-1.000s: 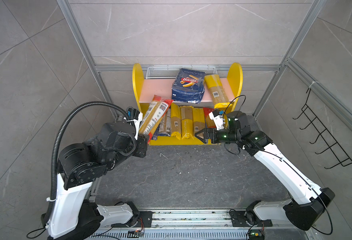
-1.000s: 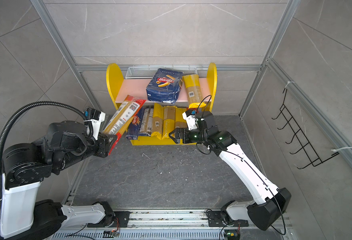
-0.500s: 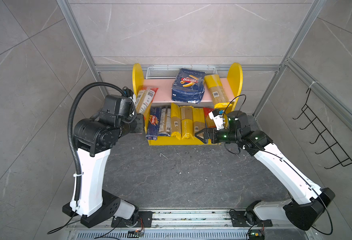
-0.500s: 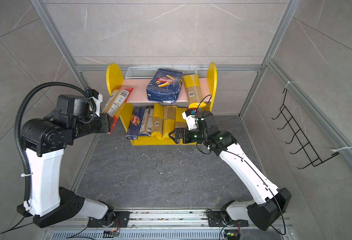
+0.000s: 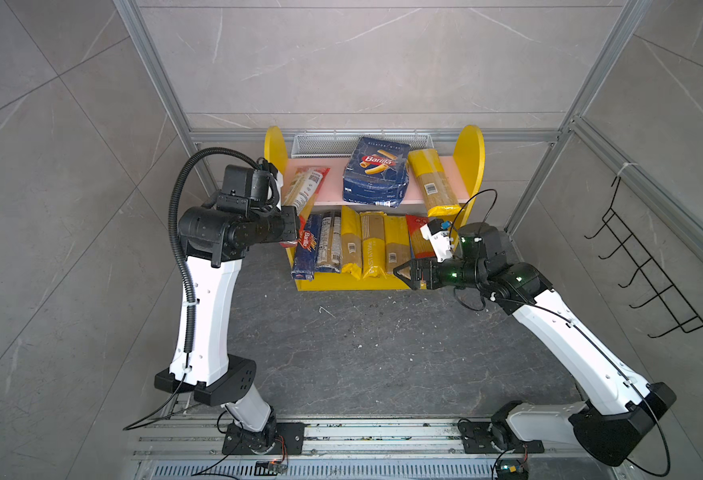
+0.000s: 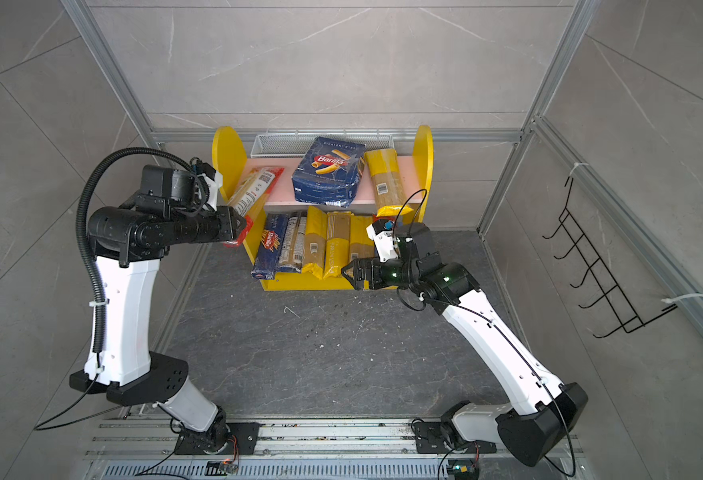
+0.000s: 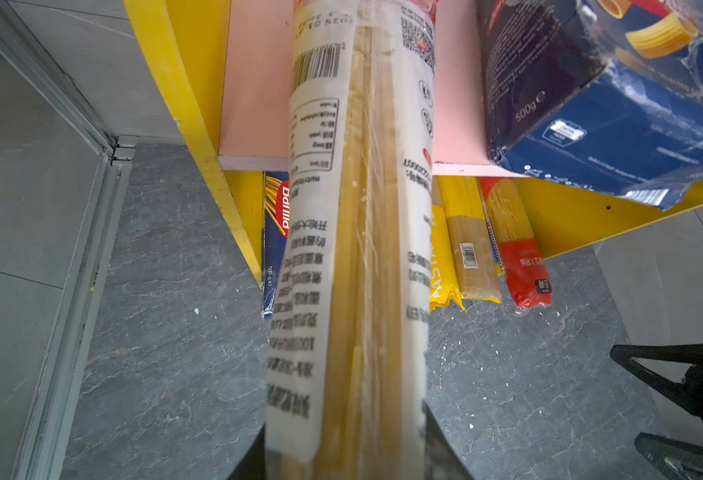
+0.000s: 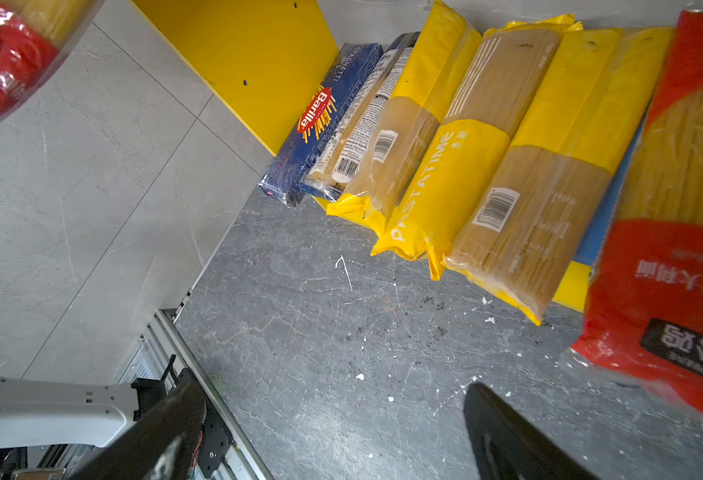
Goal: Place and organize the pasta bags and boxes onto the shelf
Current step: 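Raise the red-ended bag onto the pink top shelf with the left gripper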
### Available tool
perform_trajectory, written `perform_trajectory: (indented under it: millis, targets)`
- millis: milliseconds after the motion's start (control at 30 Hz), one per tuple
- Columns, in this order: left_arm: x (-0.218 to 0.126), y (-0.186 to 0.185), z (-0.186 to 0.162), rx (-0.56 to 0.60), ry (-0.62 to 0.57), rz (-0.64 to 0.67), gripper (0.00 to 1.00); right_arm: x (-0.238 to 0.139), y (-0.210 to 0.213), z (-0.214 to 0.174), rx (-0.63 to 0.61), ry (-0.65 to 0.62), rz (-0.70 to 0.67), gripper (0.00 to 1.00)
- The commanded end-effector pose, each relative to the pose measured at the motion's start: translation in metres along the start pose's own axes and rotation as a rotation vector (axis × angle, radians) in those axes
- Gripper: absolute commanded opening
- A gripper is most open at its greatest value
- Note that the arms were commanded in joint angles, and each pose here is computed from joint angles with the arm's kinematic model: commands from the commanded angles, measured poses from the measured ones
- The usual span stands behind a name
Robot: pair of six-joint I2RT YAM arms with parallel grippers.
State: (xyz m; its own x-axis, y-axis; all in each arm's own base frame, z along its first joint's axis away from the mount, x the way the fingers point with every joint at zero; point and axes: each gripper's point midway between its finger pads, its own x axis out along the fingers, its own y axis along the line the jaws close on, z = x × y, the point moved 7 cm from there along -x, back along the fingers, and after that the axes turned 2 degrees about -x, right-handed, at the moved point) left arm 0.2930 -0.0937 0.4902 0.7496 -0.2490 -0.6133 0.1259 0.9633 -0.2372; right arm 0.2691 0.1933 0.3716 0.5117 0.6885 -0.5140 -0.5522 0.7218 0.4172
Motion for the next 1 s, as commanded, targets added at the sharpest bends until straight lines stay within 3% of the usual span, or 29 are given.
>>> perform_trajectory:
  millis: [0,633,733,967]
  targets:
    - [-0.026,-0.013,0.047,0.018,-0.278,-0.106,0.00,-0.004,-0.003,-0.001,-0.014,0.000,-0.015,1.00]
    - [0.022,-0.018,0.077,-0.007,-0.333,-0.162,0.00,-0.004,-0.017,-0.002,0.018,0.010,-0.057,1.00]
    - [0.023,-0.018,0.083,-0.008,-0.363,-0.158,0.12,-0.004,-0.018,-0.001,0.024,0.007,-0.060,1.00]
    - [0.032,-0.020,0.089,-0.004,-0.379,-0.175,0.15,-0.002,-0.022,-0.003,0.039,0.013,-0.072,1.00]
